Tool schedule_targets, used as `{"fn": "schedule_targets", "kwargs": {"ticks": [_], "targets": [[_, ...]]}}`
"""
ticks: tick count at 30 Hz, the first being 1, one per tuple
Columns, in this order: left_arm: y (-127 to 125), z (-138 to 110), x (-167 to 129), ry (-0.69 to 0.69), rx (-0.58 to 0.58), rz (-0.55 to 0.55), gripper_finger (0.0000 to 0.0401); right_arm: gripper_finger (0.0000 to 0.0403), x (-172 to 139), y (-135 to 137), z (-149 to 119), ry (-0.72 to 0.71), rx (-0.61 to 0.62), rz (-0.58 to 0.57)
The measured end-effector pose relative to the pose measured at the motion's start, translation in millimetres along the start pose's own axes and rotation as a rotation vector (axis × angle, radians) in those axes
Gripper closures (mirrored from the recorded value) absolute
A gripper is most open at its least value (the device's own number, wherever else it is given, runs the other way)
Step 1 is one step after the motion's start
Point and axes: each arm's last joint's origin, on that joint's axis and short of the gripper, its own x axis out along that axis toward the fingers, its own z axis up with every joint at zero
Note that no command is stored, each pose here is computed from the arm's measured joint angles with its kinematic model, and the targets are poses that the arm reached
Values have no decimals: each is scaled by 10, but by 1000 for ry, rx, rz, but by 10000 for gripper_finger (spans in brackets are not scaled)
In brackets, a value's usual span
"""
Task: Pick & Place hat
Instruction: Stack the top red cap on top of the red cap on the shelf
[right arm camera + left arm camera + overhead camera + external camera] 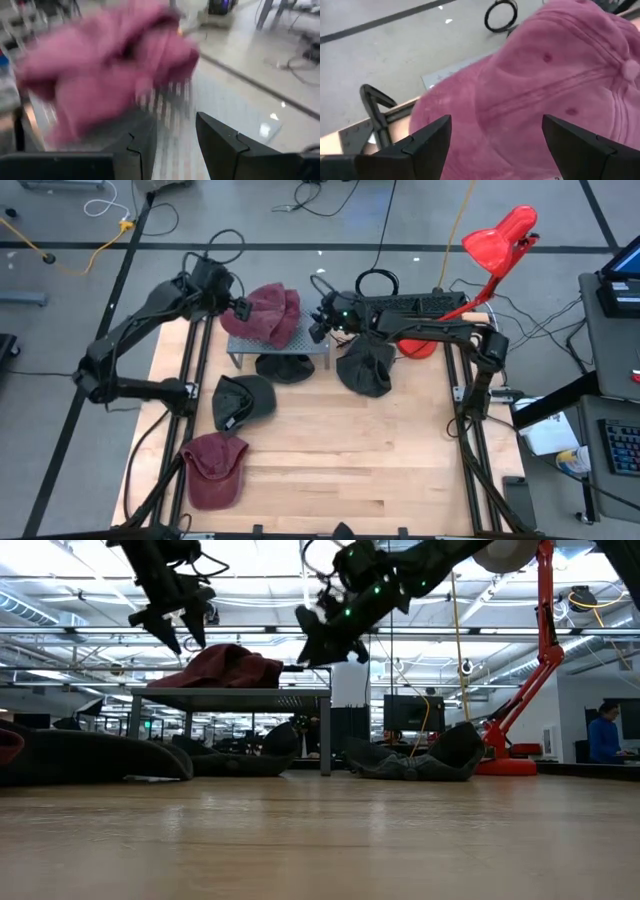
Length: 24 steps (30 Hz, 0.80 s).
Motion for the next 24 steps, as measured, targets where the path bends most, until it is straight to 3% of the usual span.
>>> {"fn": "schedule_targets", "kwargs": {"ticks": [8, 14, 24], "targets": [[124, -109, 144, -35, -28, -6, 85, 273, 168, -48, -111, 10, -55, -10], [111, -135, 256, -67, -44, -74, 98, 273, 274, 19, -145, -51, -71, 14], [76, -115, 261, -97, -79, -98, 98, 273, 434, 168, 43, -96, -94, 59]]}}
